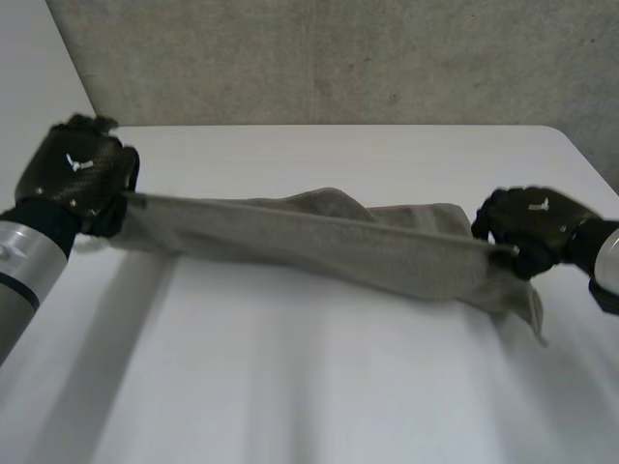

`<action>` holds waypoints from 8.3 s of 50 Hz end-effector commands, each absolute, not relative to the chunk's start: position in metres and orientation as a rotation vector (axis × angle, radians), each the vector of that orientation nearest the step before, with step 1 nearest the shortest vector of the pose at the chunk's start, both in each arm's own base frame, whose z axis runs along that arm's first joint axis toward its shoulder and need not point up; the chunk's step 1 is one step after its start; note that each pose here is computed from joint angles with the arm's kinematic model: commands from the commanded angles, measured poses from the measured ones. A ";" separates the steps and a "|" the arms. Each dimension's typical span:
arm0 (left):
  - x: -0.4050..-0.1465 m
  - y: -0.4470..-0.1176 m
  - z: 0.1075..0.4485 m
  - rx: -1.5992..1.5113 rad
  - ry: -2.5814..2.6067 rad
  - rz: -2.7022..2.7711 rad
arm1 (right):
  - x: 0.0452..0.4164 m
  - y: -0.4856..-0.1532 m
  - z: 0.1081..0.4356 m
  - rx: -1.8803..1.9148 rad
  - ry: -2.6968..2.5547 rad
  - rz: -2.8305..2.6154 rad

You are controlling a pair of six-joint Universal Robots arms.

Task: Fold the towel.

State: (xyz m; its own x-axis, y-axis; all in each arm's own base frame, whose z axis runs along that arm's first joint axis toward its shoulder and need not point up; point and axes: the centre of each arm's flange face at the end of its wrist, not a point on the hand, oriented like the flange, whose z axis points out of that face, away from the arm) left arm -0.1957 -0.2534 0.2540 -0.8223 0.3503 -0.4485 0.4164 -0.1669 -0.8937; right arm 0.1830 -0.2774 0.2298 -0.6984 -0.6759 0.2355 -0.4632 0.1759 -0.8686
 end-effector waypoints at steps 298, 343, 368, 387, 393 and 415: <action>-0.280 -0.234 0.220 0.884 2.444 -2.294 | 0.300 -0.234 0.237 -1.399 1.791 -1.777; -0.325 -0.257 0.196 0.776 2.598 -2.371 | 0.294 -0.239 0.193 -0.865 2.103 -1.563; -0.327 -0.252 0.118 0.959 2.589 -1.986 | 0.310 -0.263 0.134 -0.783 2.216 -1.387; -0.298 -0.250 0.278 0.656 2.324 -2.454 | 0.257 -0.285 0.308 -0.496 1.950 -2.040; -0.266 -0.265 0.307 0.392 2.371 -2.465 | 0.237 -0.293 0.325 -0.428 1.941 -2.126; -0.254 -0.271 0.319 0.311 2.372 -2.477 | 0.235 -0.293 0.307 -0.435 2.054 -2.040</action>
State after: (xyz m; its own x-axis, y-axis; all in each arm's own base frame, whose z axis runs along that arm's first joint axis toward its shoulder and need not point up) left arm -0.2534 -0.2707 0.3193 -0.9390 0.3347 0.0791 -0.0942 -0.0292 -0.9951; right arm 0.2351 -0.2929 0.3082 -0.9320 -0.3581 0.0559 -0.0573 -0.0068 -0.9983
